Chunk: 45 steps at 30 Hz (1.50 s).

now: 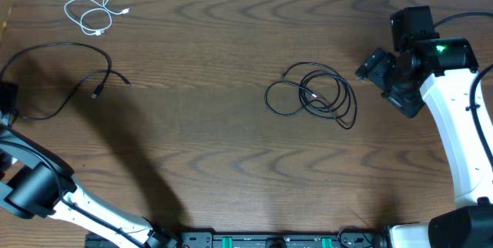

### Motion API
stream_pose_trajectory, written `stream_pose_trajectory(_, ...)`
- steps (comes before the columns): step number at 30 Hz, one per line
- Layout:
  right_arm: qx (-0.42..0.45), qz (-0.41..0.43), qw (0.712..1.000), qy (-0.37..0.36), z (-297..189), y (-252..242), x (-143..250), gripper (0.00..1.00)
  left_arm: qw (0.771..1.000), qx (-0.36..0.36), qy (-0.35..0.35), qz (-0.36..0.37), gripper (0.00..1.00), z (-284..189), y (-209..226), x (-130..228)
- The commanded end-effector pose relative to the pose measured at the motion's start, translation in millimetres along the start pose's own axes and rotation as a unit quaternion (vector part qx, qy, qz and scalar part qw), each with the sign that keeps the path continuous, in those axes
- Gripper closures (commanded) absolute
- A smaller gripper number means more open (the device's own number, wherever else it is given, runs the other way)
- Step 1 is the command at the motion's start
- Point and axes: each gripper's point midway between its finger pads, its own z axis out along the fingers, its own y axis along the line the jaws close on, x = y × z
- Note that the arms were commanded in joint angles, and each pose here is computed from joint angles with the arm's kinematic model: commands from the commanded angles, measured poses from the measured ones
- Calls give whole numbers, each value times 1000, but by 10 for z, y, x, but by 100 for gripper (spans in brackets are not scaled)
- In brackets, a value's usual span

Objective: Untangle cables

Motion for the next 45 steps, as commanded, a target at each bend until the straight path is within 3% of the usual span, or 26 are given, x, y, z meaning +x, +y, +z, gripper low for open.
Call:
stream_pose_trajectory(1,-2,-4,1000,10,29,12,34,1,999,33,21,23,9,25,-160,98)
stream_pose_trajectory(6,-1,-6,1000,11,29,6,39,1,998,46,10,38,8,-175,-285,44)
stream_pose_trajectory(13,-5,-5,1000,7,29,26,21,1,990,96,-71,71,7,-1040,-699,-291)
stream_pose_trajectory(18,-8,-5,1000,5,29,43,8,1,989,80,-70,103,7,-1371,-796,-124)
stream_pose_trajectory(22,-8,-5,1000,5,29,42,9,1,990,56,4,128,8,-1219,-815,372)
stream_pose_trajectory(24,-9,-5,1000,6,29,45,14,1,985,50,40,158,16,-1072,-881,683)
stream_pose_trajectory(27,-12,-6,1000,14,28,54,44,1,966,46,90,236,17,-764,-1043,1213)
stream_pose_trajectory(33,-7,-6,1000,21,28,26,77,1,923,46,145,354,17,-360,-1169,1888)
stream_pose_trajectory(36,-7,-6,1000,20,28,28,72,1,908,53,150,387,16,-200,-1228,2064)
stream_pose_trajectory(45,-9,-6,1000,18,28,38,63,1,908,104,87,395,21,84,-1635,2077)
